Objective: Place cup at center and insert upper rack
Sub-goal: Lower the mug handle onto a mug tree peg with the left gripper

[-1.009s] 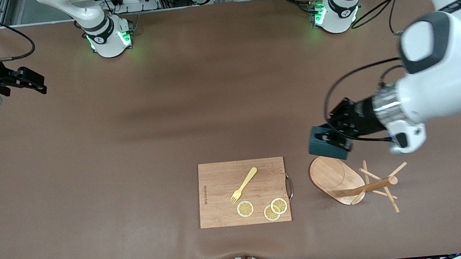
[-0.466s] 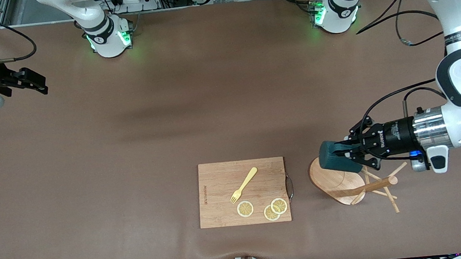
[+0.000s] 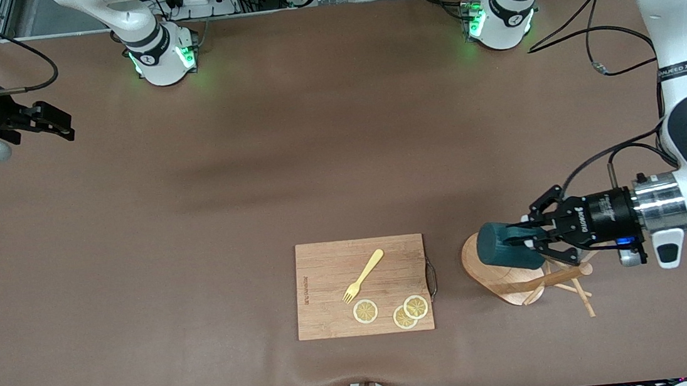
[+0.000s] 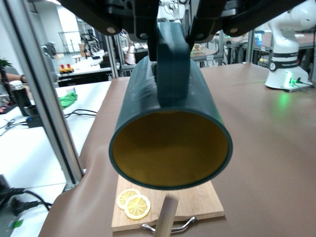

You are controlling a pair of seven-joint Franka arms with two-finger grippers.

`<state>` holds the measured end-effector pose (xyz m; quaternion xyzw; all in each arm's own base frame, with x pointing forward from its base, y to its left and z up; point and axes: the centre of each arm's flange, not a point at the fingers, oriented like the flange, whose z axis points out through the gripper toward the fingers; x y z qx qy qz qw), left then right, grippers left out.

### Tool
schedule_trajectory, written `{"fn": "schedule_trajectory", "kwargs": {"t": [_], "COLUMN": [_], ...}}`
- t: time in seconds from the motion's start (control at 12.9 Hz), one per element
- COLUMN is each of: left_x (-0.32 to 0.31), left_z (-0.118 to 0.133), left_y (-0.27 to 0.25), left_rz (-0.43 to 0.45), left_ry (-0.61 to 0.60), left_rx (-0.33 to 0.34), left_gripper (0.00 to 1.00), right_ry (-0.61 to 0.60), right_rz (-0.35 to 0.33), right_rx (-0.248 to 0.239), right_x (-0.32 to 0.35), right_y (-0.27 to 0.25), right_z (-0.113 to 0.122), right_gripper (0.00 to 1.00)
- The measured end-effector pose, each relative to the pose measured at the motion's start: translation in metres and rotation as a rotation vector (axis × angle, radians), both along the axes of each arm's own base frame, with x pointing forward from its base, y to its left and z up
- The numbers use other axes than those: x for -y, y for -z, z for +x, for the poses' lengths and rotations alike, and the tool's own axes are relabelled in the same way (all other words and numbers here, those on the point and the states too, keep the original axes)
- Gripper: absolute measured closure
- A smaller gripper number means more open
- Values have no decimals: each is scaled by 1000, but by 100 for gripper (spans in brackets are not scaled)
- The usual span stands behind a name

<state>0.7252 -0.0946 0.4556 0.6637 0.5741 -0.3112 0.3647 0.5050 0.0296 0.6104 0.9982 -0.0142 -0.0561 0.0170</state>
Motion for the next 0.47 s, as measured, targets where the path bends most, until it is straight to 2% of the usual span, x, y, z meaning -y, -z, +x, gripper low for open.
{"fn": "schedule_trajectory", "kwargs": {"t": [0.47], "left_x": [-24], "left_z": [12], "left_y": [35], "left_rz": [-93], "left_ry": [-31], "left_rx": [12], "left_gripper": [79], "right_ry": [1], "right_rz": [0], "right_rx": [0], "right_x": [0], "right_y": [1], "right_z": [0], "right_gripper": [0]}}
